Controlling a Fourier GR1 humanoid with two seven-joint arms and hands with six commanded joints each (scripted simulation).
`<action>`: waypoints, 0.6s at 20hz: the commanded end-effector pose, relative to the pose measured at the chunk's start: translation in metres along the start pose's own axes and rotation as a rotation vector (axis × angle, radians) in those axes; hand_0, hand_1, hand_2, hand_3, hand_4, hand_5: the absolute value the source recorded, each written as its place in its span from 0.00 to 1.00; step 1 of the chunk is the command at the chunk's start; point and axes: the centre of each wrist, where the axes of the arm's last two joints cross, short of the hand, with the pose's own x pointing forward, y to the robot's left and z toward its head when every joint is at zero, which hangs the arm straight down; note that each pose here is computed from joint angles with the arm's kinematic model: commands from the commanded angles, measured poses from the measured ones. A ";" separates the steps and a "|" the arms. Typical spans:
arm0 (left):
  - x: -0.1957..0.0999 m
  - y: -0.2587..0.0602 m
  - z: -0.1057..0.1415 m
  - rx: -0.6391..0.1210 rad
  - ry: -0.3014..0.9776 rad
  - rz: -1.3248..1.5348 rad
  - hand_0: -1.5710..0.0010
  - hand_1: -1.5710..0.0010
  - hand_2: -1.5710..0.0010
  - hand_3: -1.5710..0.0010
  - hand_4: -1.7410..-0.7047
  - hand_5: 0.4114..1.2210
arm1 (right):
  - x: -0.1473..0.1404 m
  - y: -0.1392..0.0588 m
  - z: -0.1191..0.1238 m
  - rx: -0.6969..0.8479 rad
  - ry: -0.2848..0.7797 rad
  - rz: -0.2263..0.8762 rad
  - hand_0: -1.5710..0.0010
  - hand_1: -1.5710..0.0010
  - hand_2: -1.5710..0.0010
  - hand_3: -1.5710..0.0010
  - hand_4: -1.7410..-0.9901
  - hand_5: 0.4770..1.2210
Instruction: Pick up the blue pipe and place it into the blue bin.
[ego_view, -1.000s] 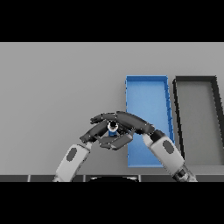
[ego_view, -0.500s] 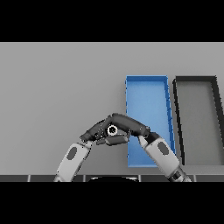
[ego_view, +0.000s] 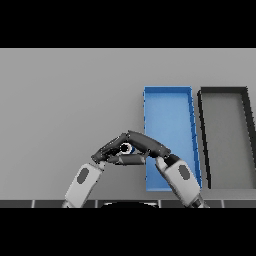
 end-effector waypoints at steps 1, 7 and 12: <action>0.000 0.001 0.002 -0.017 0.020 -0.013 0.40 0.44 0.46 0.57 0.32 1.00 | 0.000 0.001 0.001 0.001 -0.008 0.002 0.01 0.01 0.01 0.01 0.33 0.98; -0.003 0.006 0.003 -0.069 0.128 -0.035 0.84 0.85 0.86 0.89 0.66 0.62 | 0.003 0.004 -0.006 -0.019 -0.003 -0.001 0.00 0.00 0.00 0.00 0.32 0.99; -0.005 0.011 0.005 -0.046 0.188 -0.012 0.95 0.95 0.95 0.96 0.74 0.28 | 0.001 -0.002 -0.001 -0.035 -0.039 0.014 0.00 0.00 0.00 0.00 0.32 1.00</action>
